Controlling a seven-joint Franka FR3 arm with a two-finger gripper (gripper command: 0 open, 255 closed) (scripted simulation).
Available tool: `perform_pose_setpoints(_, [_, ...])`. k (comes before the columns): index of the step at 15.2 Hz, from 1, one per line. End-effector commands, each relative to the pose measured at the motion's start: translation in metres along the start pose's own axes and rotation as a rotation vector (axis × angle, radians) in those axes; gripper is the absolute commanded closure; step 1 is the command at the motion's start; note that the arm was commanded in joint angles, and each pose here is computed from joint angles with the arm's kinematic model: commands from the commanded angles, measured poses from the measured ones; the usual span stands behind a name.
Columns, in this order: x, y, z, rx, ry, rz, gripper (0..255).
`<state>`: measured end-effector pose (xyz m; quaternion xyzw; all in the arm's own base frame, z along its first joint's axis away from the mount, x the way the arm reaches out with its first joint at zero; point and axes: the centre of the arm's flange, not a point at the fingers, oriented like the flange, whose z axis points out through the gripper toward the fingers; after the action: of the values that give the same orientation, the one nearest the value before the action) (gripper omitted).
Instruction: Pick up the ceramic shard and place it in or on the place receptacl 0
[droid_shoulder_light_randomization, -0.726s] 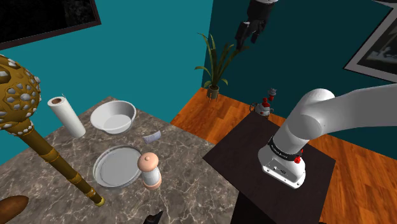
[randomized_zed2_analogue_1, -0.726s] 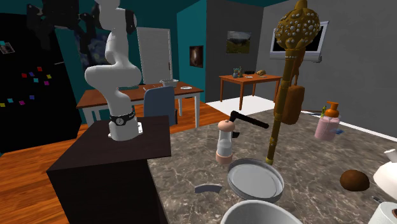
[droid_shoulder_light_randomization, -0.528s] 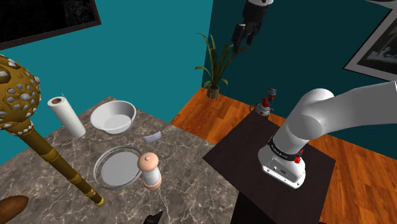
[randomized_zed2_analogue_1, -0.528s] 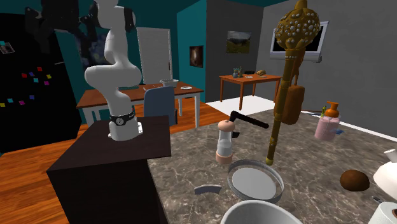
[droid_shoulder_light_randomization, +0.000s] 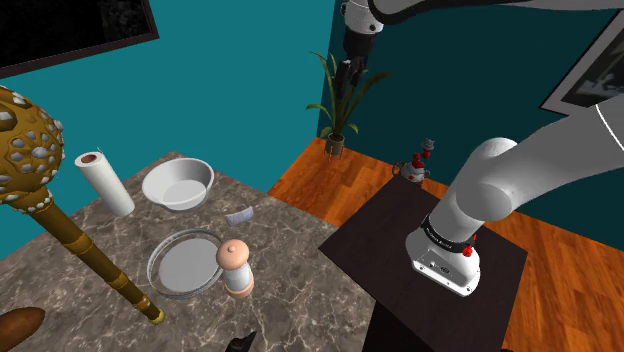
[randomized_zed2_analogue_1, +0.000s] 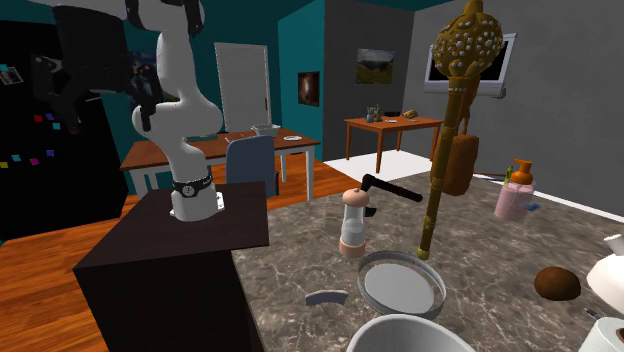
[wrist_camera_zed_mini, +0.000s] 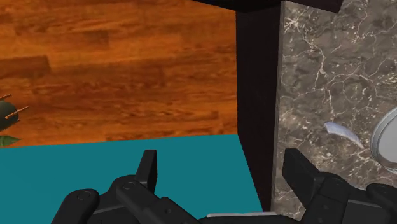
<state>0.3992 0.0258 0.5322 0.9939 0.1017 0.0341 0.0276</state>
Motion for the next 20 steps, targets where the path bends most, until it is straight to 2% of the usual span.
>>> perform_pose_setpoints(1, [0.019,-0.008,0.018,0.019,-0.008,-0.063,0])
perform_pose_setpoints(10, [0.094,-0.055,0.099,0.103,-0.047,-0.336,0])
perform_pose_setpoints(20, [0.154,-0.136,0.184,0.196,-0.09,-0.639,0])
